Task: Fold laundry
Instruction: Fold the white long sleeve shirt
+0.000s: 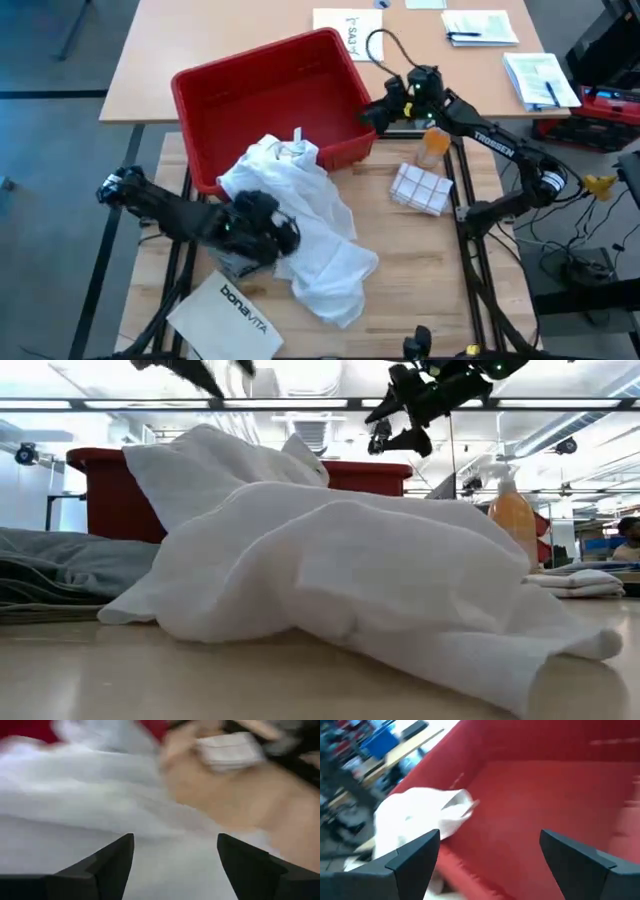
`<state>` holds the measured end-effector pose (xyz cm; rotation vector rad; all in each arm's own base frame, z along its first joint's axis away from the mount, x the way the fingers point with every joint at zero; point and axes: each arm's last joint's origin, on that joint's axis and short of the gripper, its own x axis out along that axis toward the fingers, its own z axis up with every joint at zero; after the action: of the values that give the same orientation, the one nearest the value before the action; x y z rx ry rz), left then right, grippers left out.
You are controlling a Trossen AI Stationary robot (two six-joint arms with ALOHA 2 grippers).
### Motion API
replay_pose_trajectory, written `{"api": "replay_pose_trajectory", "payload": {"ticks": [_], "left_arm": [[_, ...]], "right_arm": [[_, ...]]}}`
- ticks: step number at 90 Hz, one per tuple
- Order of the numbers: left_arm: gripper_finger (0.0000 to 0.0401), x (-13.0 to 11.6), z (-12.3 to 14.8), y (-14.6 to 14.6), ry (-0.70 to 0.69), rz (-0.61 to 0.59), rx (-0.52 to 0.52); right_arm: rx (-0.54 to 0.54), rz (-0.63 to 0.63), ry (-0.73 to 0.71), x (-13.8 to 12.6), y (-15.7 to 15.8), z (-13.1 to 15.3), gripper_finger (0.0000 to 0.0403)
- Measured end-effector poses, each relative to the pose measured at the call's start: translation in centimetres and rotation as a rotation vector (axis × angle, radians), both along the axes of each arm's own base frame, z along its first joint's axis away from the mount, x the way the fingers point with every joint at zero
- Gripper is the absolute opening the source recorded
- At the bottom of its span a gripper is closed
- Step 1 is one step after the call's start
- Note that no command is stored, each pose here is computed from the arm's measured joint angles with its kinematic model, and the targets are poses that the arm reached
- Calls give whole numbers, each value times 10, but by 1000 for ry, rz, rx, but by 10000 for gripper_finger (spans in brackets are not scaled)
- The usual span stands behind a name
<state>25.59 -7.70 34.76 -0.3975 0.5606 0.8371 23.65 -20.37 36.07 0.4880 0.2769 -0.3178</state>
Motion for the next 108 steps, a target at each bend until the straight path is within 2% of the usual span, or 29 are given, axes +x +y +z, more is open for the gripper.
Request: {"api": "replay_pose_trajectory", "payload": {"ticks": [5,12,26,37,47,66,72,79,98,102,108], "left_arm": [[264,-9,8,16,18,22,19],[271,-20,17,33,83,-13,37],[315,-39,19,61,239,-41,79],[359,-47,4,85,353,-99,-25],[393,-48,-5,107,270,-135,-151],[385,-50,-28,132,246,-115,-256],[358,-49,-27,131,227,-108,-264],[296,-47,-22,127,216,-106,-260],[48,-35,8,113,123,-179,-151],[21,-31,12,114,97,-184,-133],[11,-26,15,115,77,-181,-134]], "right_arm": [[4,28,10,4,5,-1,330],[7,56,29,8,12,-3,328],[11,88,40,15,21,-4,321],[27,95,38,18,25,-4,313],[34,100,40,19,26,-5,306],[52,104,64,19,28,-8,291],[57,106,79,18,28,-9,285],[61,112,102,17,29,-11,279],[32,131,128,15,30,-13,261],[21,135,123,15,30,-12,257],[6,139,122,15,31,-11,251]]}}
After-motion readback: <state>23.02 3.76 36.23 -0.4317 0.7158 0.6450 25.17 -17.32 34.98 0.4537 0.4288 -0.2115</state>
